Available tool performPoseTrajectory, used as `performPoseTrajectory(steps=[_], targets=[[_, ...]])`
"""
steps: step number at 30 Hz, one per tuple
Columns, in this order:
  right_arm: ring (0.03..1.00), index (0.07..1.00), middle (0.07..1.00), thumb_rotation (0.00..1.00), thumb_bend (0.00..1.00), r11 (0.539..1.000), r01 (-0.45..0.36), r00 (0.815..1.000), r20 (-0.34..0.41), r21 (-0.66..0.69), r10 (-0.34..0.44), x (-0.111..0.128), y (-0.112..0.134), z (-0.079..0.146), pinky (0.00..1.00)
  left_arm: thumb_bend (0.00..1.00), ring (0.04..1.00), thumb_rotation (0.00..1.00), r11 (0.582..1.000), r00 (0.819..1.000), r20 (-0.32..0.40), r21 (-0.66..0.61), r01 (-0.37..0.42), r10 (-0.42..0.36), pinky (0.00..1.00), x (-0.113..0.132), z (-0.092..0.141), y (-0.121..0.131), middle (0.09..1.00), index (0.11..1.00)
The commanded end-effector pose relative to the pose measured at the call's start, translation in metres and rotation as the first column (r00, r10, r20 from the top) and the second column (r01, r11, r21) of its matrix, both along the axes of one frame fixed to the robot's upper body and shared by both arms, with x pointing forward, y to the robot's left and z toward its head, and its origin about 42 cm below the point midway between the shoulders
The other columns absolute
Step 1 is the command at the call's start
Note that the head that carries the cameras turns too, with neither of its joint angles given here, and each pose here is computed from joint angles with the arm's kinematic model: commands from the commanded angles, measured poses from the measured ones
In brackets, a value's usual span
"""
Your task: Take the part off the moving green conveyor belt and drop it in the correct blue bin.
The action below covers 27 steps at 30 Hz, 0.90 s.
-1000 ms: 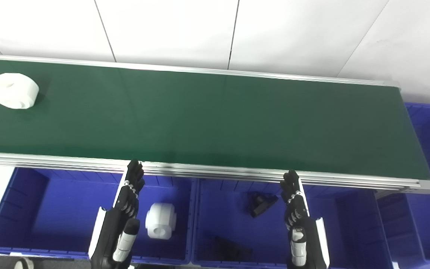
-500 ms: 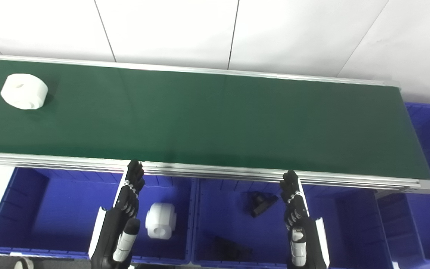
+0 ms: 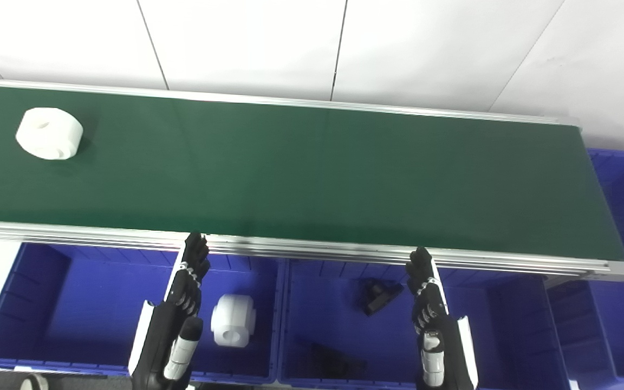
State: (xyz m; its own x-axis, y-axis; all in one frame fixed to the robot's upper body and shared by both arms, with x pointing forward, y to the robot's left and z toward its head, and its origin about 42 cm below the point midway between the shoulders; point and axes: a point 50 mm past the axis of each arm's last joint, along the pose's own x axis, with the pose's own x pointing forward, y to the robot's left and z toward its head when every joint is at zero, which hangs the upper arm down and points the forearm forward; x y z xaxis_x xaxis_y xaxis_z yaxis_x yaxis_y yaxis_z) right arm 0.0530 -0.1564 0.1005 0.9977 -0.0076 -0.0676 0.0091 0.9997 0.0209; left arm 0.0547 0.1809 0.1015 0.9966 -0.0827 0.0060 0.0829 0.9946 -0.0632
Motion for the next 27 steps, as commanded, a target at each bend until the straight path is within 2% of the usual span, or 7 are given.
performPoseTrajectory(steps=[1, 27], targets=[[0.983, 0.989, 0.979, 1.0, 0.89, 1.0, 0.002, 1.0, 0.021, 0.007, -0.002, 0.0005, 0.0015, 0.0053, 1.0, 0.79, 1.0, 0.91, 1.0, 1.0, 0.02, -0.002, -0.006, 0.006, 1.0, -0.0005, 0.0038, 0.0001, 1.0, 1.0], [0.985, 0.986, 0.977, 1.0, 0.89, 1.0, 0.005, 1.0, 0.009, 0.016, -0.005, 0.0006, 0.001, 0.0, 1.0, 0.82, 1.0, 0.9, 1.0, 1.0, 0.014, 0.001, -0.003, 0.003, 1.0, 0.001, -0.0015, -0.0005, 1.0, 1.0]])
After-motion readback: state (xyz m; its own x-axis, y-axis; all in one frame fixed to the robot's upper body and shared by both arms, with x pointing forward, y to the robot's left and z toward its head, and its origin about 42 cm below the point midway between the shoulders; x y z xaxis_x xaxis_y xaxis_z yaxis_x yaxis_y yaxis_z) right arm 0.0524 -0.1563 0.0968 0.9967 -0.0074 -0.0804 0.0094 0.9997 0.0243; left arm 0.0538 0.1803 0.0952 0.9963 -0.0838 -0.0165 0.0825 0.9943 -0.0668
